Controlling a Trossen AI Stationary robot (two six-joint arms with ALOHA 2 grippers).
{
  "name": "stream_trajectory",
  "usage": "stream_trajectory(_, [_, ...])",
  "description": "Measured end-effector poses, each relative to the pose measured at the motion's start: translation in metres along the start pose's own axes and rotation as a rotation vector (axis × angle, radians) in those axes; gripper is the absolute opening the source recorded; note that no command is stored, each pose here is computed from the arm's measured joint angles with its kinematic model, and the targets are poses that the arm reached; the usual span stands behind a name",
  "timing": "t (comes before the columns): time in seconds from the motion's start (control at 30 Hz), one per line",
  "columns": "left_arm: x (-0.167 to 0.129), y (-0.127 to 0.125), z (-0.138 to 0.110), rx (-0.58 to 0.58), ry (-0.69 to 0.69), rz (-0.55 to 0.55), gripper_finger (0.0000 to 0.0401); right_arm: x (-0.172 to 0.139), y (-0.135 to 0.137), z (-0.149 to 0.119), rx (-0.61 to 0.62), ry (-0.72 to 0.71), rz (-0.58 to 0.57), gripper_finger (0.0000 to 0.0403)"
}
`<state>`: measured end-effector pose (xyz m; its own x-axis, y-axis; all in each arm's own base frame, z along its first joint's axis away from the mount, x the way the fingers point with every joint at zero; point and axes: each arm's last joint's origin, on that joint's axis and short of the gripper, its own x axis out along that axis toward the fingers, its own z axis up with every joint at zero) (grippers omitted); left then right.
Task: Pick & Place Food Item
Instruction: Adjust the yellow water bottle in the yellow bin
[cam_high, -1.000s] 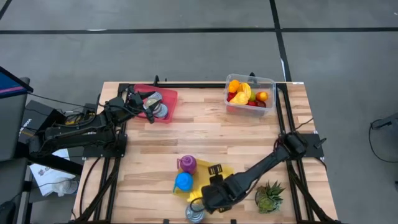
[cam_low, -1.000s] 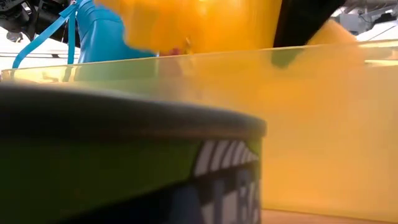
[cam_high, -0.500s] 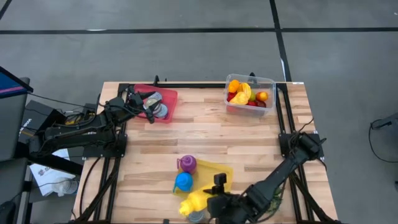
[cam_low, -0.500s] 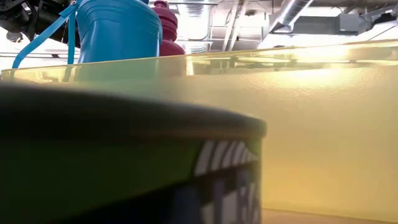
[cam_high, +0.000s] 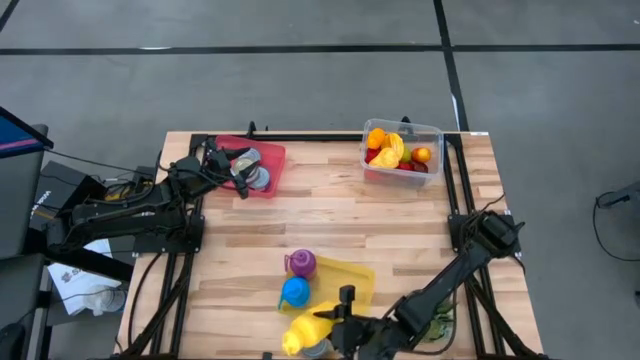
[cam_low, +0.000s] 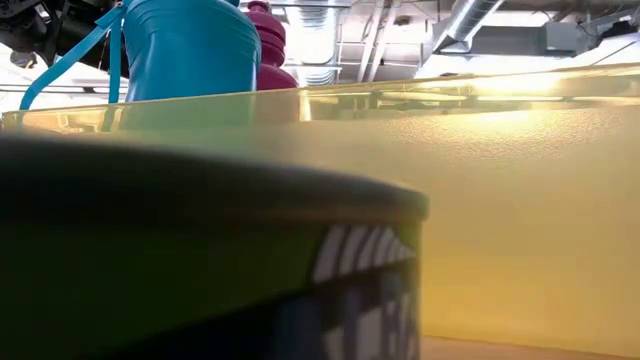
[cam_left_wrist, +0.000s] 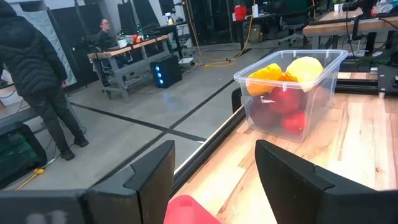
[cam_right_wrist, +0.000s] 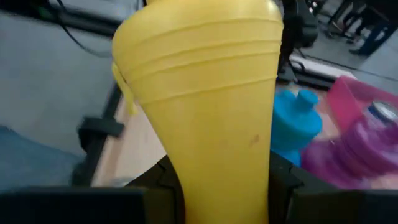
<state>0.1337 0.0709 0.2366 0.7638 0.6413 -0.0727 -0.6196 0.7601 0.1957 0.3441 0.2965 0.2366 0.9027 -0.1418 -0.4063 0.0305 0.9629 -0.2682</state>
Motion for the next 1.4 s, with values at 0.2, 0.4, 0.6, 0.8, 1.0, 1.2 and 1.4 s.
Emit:
stream_trajectory(0.2, [0.000,0.000,0.000,0.000,0.000,0.000,0.0216,-0.017,-0.005,0.006,0.083,-0.152,0.113,0.0118])
stream_trajectory(0.4, [0.000,0.000,0.000,0.000,0.001,0.001,0.0216,-0.032,-0.019,-0.016,0.167,-0.440,0.190,0.0118])
stream_trajectory(0.6, [0.000,0.000,0.000,-0.002,-0.001,-0.004,0.0216,-0.032,-0.041,-0.057,0.205,-0.514,0.147,0.0118])
stream_trajectory(0.8, [0.000,-0.002,0.000,-0.020,-0.010,-0.055,0.0216,-0.014,-0.064,-0.093,0.253,-0.426,0.093,0.0118])
stream_trajectory(1.0, [0.000,-0.001,0.001,-0.028,-0.017,-0.054,0.0217,-0.004,-0.084,-0.122,0.321,-0.380,0.090,0.0117])
stream_trajectory(1.2, [0.000,-0.001,0.002,-0.029,-0.023,-0.052,0.0215,-0.008,-0.091,-0.138,0.342,-0.385,0.096,0.0113])
stream_trajectory(1.4, [0.000,-0.001,0.002,-0.030,-0.025,-0.052,0.0214,-0.009,-0.098,-0.155,0.362,-0.342,0.106,0.0113])
